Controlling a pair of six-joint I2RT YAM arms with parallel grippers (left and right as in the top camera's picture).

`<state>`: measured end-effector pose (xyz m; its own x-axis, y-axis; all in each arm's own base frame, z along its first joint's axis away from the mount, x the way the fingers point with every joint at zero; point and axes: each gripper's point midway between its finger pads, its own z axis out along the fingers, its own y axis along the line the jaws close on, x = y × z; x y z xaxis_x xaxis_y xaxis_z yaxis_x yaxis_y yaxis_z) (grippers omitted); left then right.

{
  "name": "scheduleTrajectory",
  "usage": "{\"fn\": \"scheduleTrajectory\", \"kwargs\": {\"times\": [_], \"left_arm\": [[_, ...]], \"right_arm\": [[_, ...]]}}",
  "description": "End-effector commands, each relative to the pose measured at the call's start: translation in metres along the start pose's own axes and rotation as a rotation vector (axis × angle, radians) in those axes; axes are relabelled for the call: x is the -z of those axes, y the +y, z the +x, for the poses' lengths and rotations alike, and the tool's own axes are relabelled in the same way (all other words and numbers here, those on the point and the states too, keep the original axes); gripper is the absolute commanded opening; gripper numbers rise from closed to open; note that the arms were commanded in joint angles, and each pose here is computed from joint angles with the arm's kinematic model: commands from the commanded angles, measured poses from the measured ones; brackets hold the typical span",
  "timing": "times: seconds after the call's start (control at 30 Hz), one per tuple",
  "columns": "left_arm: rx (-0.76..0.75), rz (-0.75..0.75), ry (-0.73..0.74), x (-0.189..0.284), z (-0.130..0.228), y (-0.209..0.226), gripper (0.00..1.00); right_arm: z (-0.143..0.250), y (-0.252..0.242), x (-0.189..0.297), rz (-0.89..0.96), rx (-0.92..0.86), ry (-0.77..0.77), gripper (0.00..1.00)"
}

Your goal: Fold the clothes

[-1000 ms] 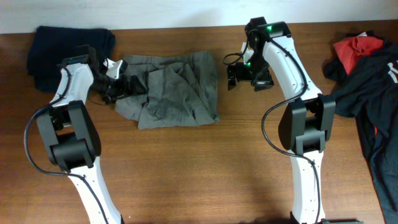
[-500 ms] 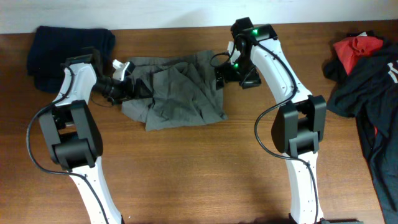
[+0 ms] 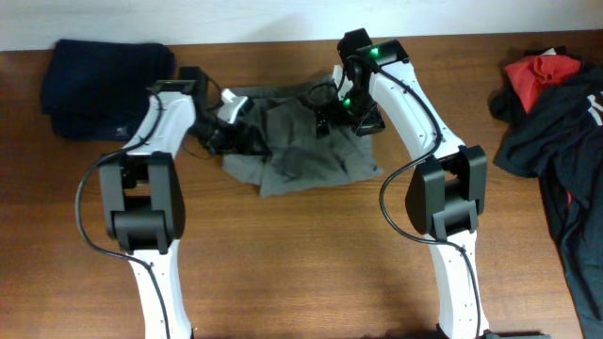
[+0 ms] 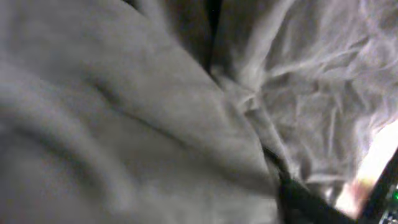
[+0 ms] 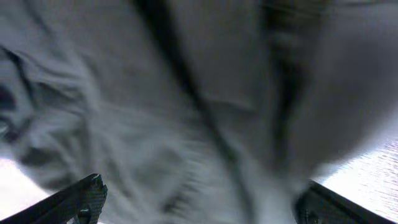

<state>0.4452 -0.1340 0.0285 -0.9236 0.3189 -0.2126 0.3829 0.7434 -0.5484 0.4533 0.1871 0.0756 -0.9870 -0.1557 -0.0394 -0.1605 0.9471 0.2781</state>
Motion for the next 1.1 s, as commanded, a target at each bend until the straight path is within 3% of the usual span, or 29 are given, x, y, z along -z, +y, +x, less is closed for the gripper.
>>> {"fn": "scheduleTrajectory", "kwargs": {"times": [0.0,0.03,0.07,0.27,0.77,1.07], "left_arm": [[-0.032,-0.002,0.021,-0.015,0.002,0.000,0.17],[-0.037,-0.008,0.020,-0.016,0.001,0.000,0.03],[-0.039,-0.014,0.019,-0.016,0.000,0.000,0.00],[-0.064,-0.051,-0.018,-0.010,-0.012,0.007,0.00],[-0.131,-0.600,-0.229,0.116,-0.094,0.077,0.00],[-0.134,-0.700,-0.354,0.153,-0.113,0.110,0.00]], "right_arm": [[0.002,0.006,-0.006,-0.027,0.009,0.018,0.99],[0.002,0.006,-0.006,-0.027,0.009,0.018,0.99],[0.002,0.006,-0.006,-0.027,0.009,0.018,0.99],[0.002,0.004,-0.006,-0.022,0.007,0.017,0.99],[0.018,-0.042,0.005,0.038,-0.095,0.087,0.99],[0.035,-0.052,0.011,0.044,-0.139,0.157,0.99]]}}
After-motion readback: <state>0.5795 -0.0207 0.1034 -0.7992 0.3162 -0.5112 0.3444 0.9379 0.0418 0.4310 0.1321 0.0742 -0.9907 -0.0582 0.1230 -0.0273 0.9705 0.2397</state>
